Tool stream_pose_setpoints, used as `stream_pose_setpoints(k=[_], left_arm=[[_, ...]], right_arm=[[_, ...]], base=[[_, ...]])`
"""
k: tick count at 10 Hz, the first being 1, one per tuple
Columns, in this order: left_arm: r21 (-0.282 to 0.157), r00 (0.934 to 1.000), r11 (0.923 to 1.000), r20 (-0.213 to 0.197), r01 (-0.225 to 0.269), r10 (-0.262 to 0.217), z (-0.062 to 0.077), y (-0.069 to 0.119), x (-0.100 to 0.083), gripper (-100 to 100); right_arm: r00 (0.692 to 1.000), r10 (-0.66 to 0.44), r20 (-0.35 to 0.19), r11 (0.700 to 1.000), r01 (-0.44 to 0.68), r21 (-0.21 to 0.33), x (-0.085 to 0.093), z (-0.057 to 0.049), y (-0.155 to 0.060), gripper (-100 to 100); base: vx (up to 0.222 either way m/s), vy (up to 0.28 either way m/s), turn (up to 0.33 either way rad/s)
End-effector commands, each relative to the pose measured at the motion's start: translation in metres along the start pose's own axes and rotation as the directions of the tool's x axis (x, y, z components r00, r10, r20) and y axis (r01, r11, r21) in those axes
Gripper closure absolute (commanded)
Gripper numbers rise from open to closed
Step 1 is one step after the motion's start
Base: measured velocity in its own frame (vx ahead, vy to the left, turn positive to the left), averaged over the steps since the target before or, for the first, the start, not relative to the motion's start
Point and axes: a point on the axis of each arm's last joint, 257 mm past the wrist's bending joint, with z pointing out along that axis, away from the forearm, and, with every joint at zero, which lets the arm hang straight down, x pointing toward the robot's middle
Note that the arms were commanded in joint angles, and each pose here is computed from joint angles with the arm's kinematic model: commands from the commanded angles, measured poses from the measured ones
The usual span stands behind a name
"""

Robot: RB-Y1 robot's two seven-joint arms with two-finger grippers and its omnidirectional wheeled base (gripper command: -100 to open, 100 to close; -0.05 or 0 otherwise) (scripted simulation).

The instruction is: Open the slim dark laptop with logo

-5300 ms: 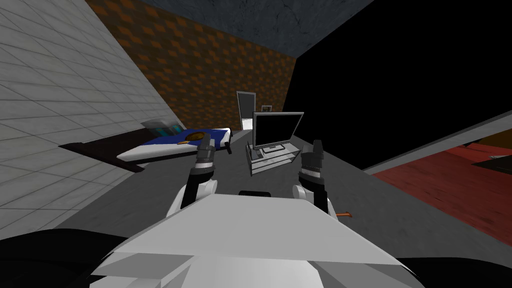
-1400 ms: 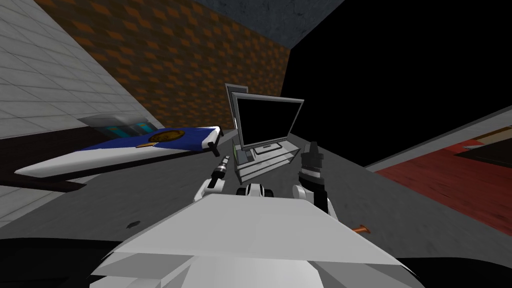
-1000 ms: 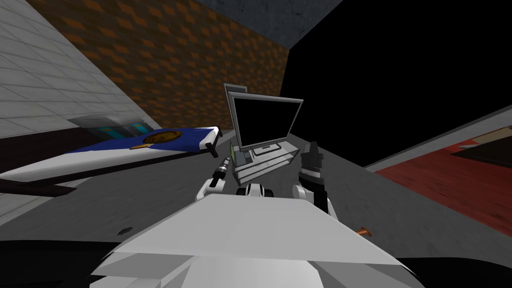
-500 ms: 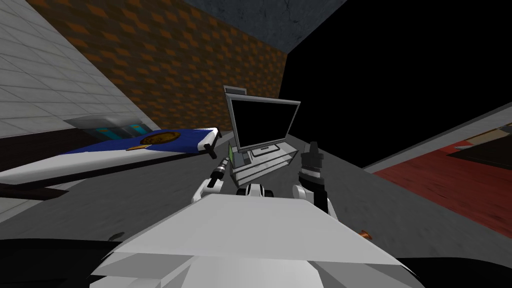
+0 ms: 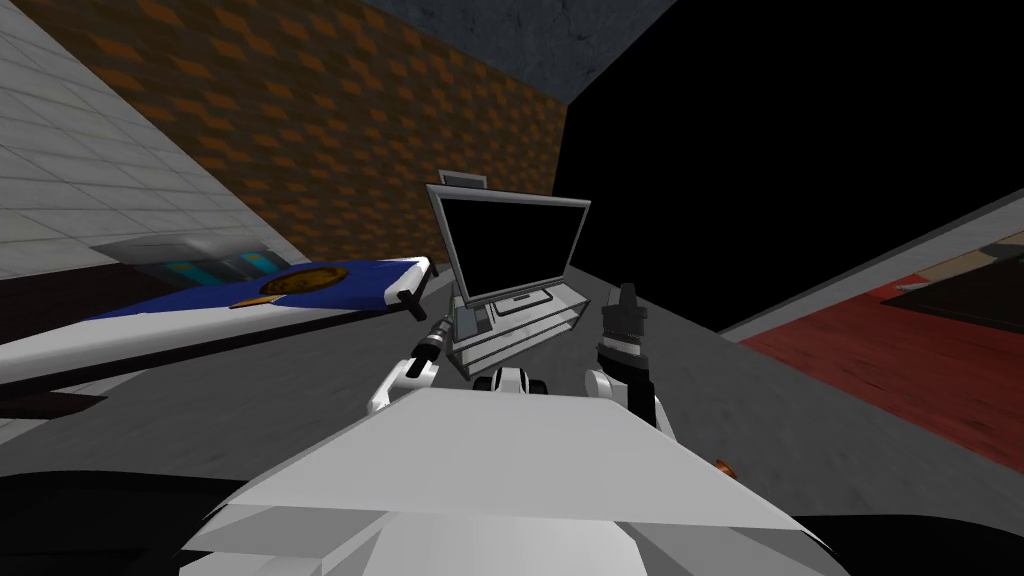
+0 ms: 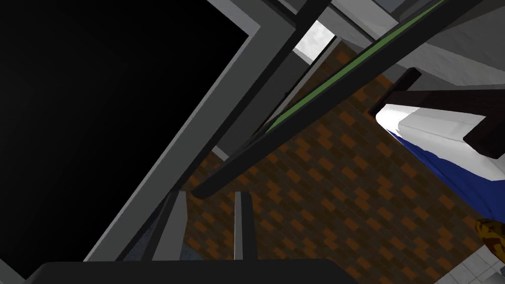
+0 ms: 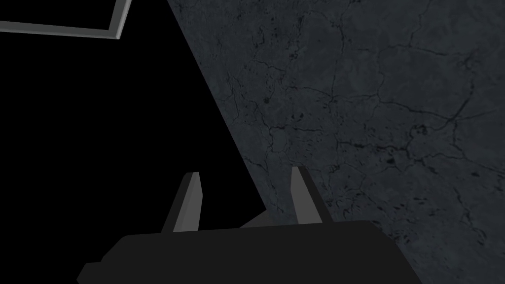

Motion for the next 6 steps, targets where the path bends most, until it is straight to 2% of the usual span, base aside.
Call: stream_pose_setpoints(k=[1, 2, 3, 4, 6], left_arm=[[-0.045, 0.9950, 0.9942, -0.028, -0.097, 0.096, -0.007, 0.015, -0.004, 100], [-0.030, 0.9973, 0.9970, -0.019, -0.071, 0.071, -0.005, 0.009, -0.003, 100], [-0.059, 0.9871, 0.9859, -0.040, -0.157, 0.155, -0.010, 0.026, -0.001, 100], [-0.068, 0.9799, 0.9782, -0.052, -0.196, 0.193, -0.013, 0.033, 0.001, 100], [-0.085, 0.9607, 0.9582, -0.077, -0.273, 0.267, -0.018, 0.047, 0.005, 100]], right_arm=[[1.000, 0.000, 0.000, 1.000, 0.000, 0.000, 0.000, 0.000, 0.000, 0], [1.000, 0.000, 0.000, 1.000, 0.000, 0.000, 0.000, 0.000, 0.000, 0], [1.000, 0.000, 0.000, 1.000, 0.000, 0.000, 0.000, 0.000, 0.000, 0], [1.000, 0.000, 0.000, 1.000, 0.000, 0.000, 0.000, 0.000, 0.000, 0], [1.000, 0.000, 0.000, 1.000, 0.000, 0.000, 0.000, 0.000, 0.000, 0]], base=[[0.070, -0.159, -0.027], [0.025, -0.066, 0.038], [0.049, -0.080, 0.017], [0.090, -0.170, 0.022], [0.093, -0.134, 0.021]])
